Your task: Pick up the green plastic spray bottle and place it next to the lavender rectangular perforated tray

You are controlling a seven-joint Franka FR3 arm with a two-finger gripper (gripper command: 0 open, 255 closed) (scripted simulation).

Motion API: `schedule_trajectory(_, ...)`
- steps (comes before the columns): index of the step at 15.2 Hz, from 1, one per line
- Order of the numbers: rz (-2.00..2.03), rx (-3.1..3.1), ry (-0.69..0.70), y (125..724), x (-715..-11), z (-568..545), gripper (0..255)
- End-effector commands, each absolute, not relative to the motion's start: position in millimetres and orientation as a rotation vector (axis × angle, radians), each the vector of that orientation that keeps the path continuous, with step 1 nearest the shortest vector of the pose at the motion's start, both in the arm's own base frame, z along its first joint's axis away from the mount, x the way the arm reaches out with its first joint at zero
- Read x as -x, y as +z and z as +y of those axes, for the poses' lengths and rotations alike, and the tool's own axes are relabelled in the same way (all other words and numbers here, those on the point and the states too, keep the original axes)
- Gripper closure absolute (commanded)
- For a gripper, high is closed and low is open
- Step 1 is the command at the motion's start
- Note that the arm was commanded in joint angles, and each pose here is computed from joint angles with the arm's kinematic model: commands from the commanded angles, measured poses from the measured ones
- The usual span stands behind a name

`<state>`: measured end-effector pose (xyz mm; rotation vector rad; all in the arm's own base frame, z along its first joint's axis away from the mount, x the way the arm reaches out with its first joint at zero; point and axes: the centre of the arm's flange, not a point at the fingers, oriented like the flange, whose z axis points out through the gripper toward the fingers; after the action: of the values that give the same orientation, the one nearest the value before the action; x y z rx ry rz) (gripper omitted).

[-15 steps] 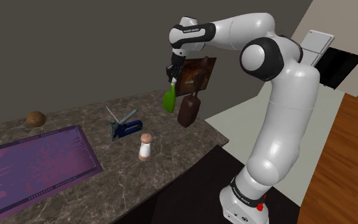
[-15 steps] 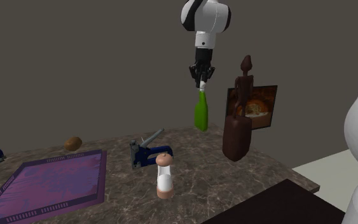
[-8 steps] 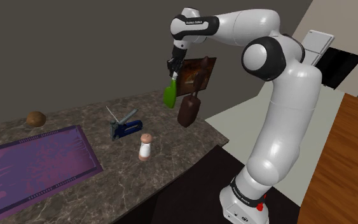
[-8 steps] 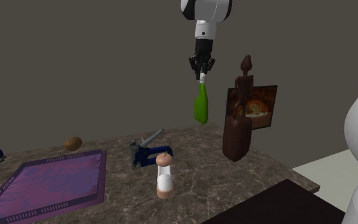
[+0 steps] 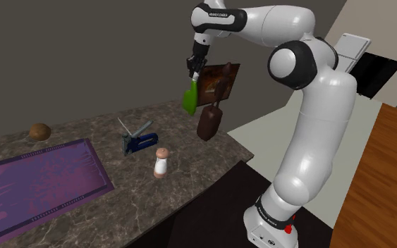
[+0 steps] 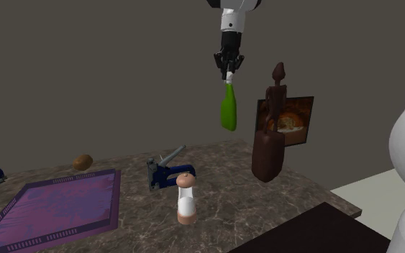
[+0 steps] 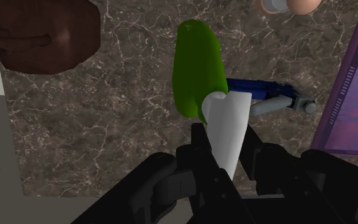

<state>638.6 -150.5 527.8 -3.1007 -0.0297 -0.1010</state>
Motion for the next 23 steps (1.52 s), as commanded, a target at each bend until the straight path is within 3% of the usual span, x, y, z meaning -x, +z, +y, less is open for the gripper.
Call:
schedule_trajectory(1, -0.03, 3.101, -0.101, 538, -638, -151, 255)
schedule_trajectory(23, -0.03, 3.101, -0.101, 543, -562, 116, 255)
